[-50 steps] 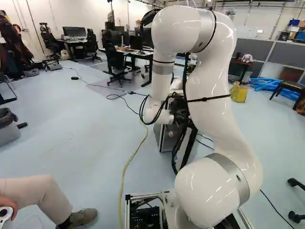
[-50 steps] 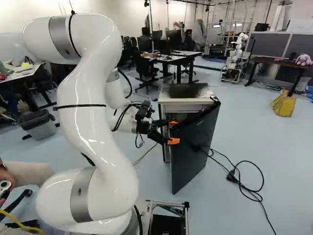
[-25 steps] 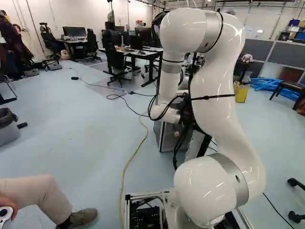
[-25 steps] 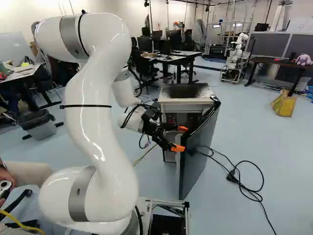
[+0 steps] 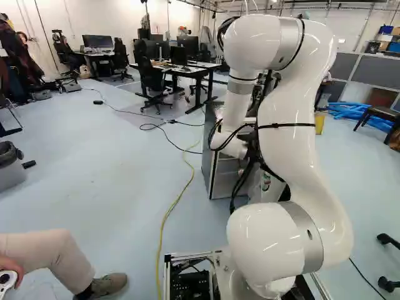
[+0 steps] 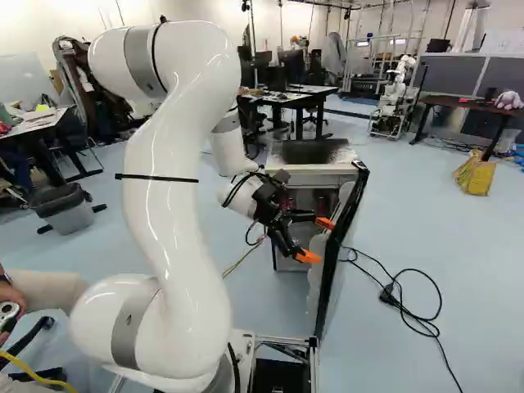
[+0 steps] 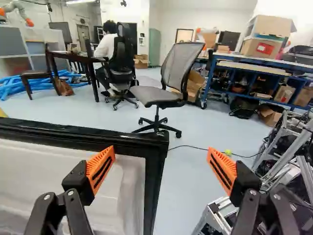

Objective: Grab a drink from the fridge

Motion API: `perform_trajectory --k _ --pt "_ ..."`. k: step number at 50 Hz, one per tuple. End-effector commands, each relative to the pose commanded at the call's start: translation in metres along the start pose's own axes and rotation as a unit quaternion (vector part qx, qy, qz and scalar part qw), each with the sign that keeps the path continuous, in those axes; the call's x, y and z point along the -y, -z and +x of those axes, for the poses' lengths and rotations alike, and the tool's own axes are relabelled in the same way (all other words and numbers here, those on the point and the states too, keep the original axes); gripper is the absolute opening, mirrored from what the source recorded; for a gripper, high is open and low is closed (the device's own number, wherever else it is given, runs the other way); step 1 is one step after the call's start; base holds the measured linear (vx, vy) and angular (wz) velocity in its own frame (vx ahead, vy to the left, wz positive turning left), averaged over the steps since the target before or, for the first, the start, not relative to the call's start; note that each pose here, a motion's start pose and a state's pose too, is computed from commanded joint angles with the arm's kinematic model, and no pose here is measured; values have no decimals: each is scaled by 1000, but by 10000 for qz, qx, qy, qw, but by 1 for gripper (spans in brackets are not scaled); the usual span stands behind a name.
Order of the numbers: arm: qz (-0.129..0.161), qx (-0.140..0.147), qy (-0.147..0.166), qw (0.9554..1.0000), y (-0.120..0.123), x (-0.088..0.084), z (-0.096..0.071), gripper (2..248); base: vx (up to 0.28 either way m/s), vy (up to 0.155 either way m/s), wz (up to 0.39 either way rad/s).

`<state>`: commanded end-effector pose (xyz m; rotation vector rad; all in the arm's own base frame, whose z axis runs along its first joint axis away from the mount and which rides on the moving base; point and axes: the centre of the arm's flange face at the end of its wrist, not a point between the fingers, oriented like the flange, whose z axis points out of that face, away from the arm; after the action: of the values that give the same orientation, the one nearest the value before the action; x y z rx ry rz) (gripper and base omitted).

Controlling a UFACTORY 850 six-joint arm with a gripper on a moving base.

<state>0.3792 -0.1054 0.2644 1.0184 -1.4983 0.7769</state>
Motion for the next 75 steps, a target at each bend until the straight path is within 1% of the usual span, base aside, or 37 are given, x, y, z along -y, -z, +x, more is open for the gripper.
perform_trajectory --k 8,17,34,54,75 --pt "-255 55 -155 9995 -17 14 6 247 0 0 0" --pt "-531 110 -336 9980 -38 30 14 247 0 0 0" --pt "-1019 195 -683 9923 -78 57 28 247 0 0 0" --pt "-1527 260 -1092 9819 -127 86 44 247 0 0 0" --pt "-1988 293 -1515 9678 -180 113 62 247 0 0 0"
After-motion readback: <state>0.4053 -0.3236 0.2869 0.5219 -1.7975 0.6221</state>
